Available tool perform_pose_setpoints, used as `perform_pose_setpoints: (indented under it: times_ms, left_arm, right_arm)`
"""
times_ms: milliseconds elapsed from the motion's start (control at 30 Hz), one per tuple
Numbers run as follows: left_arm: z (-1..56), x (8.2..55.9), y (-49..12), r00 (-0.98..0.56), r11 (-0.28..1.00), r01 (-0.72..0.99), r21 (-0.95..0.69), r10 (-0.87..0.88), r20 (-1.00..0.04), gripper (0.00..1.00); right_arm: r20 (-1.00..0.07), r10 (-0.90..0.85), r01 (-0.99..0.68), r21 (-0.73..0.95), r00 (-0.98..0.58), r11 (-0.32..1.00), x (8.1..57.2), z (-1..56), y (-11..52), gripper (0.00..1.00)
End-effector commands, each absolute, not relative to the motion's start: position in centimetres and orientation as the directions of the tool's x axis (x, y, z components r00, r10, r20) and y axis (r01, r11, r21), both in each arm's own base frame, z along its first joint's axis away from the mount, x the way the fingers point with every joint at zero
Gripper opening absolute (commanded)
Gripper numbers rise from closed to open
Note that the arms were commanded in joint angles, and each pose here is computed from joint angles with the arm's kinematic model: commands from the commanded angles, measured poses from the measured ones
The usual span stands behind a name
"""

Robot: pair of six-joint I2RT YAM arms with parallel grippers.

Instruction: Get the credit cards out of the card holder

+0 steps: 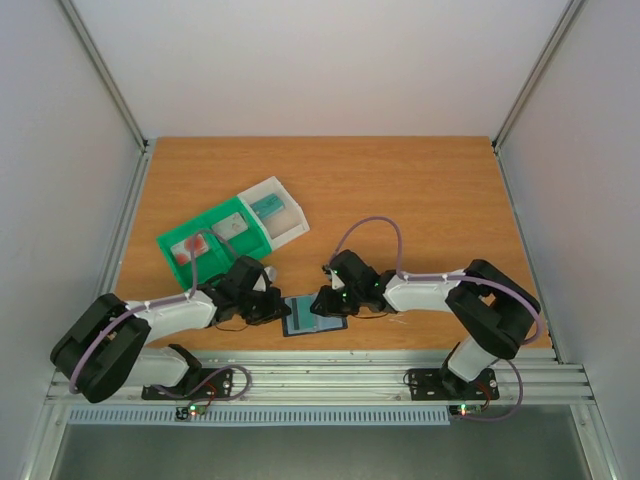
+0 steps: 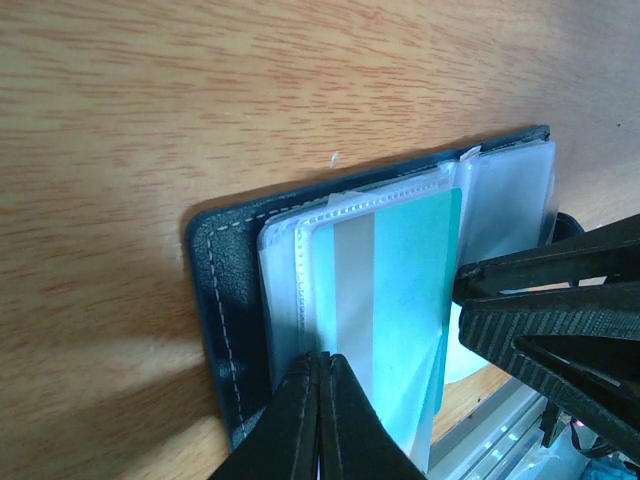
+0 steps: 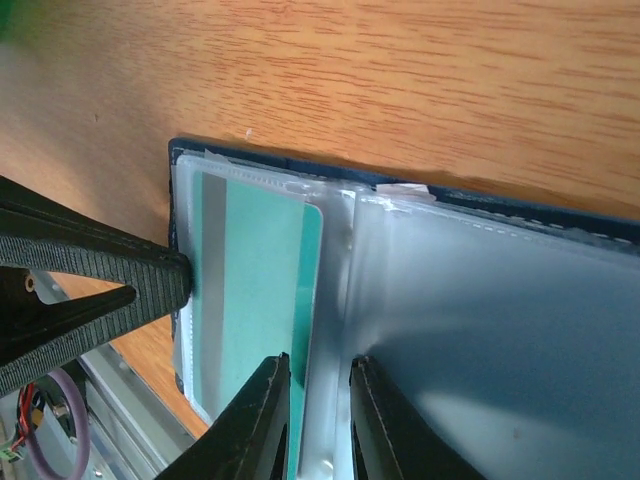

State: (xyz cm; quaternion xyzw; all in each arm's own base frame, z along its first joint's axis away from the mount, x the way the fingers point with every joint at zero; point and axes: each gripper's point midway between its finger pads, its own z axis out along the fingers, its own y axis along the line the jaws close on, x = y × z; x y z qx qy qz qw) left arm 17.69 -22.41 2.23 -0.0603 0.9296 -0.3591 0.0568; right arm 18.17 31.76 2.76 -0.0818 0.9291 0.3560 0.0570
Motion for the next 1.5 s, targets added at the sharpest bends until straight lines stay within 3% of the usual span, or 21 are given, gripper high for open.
perform_pose_setpoints:
  times_ms: [0,200,400,1467]
  left_arm:
    - [1.4,17.7,-22.2,-0.985,0.746,-0.069,-0.663,-0.156,-0.073,0.02]
    - [1.5,17.9,-22.5,-0.984,0.734,-0.055,-0.677,-0.156,-0.089,0.02]
    - [1.4,18.0,-22.4,-0.982,0.734,-0.062,-0.677,-0.166,-0.09,0.02]
    - [0.3,18.7,-22.7,-0.978,0.729,-0.086,-0.679,-0.193,-0.083,0.05]
  right_arm:
    - [-0.152,-0.108,-0.183,0.681,-0.982,0.709,18.2,2.5,32.3,0.17]
    - [-0.14,-0.105,-0.173,0.691,-0.985,0.702,18.2,2.1,32.6,0.13]
    - [-0.146,-0.1,-0.174,0.703,-0.984,0.689,18.2,2.5,32.6,0.01]
    - [-0.169,-0.005,-0.126,0.714,-0.986,0.689,19.0,3.8,29.6,0.03]
